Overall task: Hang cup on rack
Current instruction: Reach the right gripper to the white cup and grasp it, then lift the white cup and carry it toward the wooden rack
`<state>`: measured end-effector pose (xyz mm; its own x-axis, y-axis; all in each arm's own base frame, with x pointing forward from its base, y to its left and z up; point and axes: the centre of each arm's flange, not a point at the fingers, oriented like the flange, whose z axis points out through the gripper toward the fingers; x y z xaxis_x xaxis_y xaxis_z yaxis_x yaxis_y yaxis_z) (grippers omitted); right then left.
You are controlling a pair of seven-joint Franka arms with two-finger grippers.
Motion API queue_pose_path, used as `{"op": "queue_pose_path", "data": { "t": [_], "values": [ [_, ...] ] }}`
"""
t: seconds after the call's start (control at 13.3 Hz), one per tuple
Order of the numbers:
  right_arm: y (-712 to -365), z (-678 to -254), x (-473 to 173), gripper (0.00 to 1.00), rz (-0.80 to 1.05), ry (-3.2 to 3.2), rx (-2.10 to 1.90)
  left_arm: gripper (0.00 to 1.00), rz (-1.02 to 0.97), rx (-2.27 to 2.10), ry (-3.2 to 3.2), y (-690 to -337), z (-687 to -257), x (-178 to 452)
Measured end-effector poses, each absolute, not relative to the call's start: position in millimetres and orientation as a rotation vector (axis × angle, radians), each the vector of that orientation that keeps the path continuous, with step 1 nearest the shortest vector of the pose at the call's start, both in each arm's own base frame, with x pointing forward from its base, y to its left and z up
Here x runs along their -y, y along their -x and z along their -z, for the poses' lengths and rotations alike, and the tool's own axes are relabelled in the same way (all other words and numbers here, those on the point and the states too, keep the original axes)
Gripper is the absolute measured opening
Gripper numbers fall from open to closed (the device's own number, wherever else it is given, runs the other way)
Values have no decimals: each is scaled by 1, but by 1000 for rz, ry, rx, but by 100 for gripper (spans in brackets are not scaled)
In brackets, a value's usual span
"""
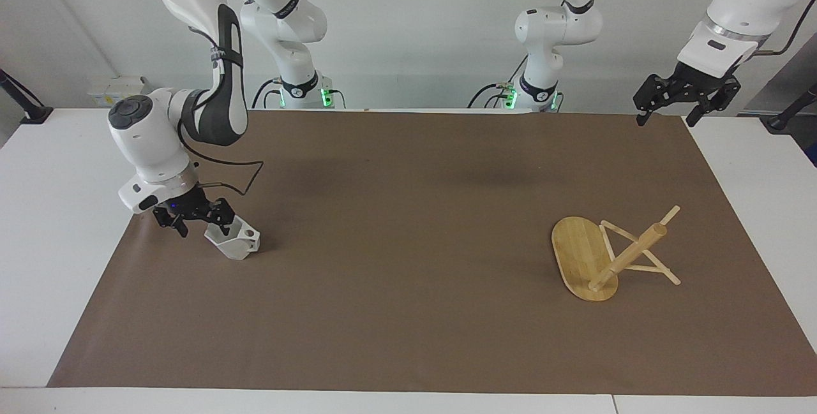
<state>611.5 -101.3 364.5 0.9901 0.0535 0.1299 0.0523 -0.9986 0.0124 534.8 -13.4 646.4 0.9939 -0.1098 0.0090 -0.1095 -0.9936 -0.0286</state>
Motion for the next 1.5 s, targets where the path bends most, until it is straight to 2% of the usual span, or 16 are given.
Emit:
{"op": "queue_pose_path", "data": {
  "t": [0.07, 0.15, 0.3, 0.38, 0.53, 0.6, 0.67, 0.75, 0.9, 1.5],
  "values": [
    [-612, -362, 103, 96, -200, -3125, -90, 100, 17, -171, 3109, -535, -646, 13],
    [-612, -361, 103, 91, -198, -3125, -95, 100, 17, -171, 3109, -535, -646, 13],
    [-612, -361, 103, 68, -197, -3125, -95, 100, 17, -171, 3109, -535, -646, 13],
    [-612, -361, 103, 68, -197, -3125, -95, 100, 17, -172, 3109, -535, -646, 14],
    [-612, -361, 103, 51, -197, -3125, -95, 100, 17, -175, 3108, -535, -646, 15],
    [-612, -361, 103, 51, -198, -3125, -95, 100, 17, -176, 3108, -535, -646, 15],
    [-612, -361, 103, 42, -198, -3125, -95, 100, 17, -177, 3108, -535, -646, 15],
    [-612, -361, 103, 28, -198, -3126, -94, 100, 17, -177, 3108, -535, -646, 15],
    [-613, -363, 102, 7, -207, -3131, -88, 100, 17, -176, 3108, -535, -646, 15],
    [-614, -367, 100, 6, -190, -3137, -90, 100, 17, -174, 3109, -535, -646, 14]
  ]
}}
